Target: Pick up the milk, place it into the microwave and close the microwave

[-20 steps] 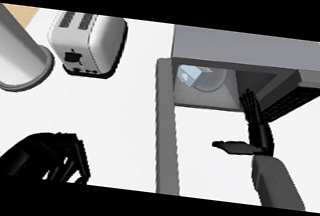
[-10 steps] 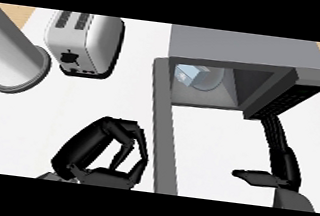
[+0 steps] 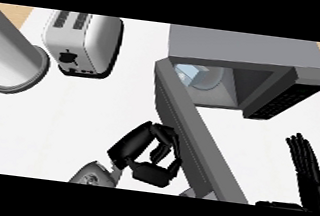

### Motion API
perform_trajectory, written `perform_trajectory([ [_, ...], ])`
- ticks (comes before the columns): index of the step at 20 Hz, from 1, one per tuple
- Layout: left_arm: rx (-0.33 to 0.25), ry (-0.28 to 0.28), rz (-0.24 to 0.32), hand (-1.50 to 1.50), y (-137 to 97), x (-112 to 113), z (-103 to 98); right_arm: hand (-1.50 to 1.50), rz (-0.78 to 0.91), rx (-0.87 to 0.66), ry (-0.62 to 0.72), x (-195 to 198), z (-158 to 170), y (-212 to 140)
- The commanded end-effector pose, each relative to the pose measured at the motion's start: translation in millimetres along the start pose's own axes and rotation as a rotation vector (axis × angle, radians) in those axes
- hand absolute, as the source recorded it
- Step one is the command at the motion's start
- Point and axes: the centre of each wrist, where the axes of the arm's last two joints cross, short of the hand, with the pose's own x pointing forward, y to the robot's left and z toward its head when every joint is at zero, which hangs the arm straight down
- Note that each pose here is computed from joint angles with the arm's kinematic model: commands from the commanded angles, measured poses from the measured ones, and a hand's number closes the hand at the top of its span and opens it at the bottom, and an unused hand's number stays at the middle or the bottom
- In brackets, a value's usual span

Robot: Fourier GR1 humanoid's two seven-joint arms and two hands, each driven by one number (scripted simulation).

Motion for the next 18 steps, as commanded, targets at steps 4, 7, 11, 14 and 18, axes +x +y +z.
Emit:
perform_trajectory([
  [4,0.069,-0.042,-0.065,1.5,-37.6,-42.9,-16.0,-1.5,-0.102,0.074,-0.106,35.9,-1.4,-8.7],
  [7,0.098,-0.056,-0.058,1.5,-40.4,-42.6,-26.4,-1.5,-0.147,0.09,-0.139,56.4,-9.1,3.0],
  [11,0.106,-0.013,-0.045,1.5,-46.6,-60.9,-24.1,-1.5,-0.139,0.137,-0.167,79.5,-11.9,-4.8],
  [14,0.083,0.03,-0.007,1.5,-36.4,-46.2,-47.6,-1.5,-0.142,0.162,-0.173,92.8,-20.5,5.0],
  [18,0.127,-0.068,0.022,1.5,-51.8,-32.7,-49.7,-1.5,-0.169,0.207,-0.18,107.2,-27.1,0.4],
])
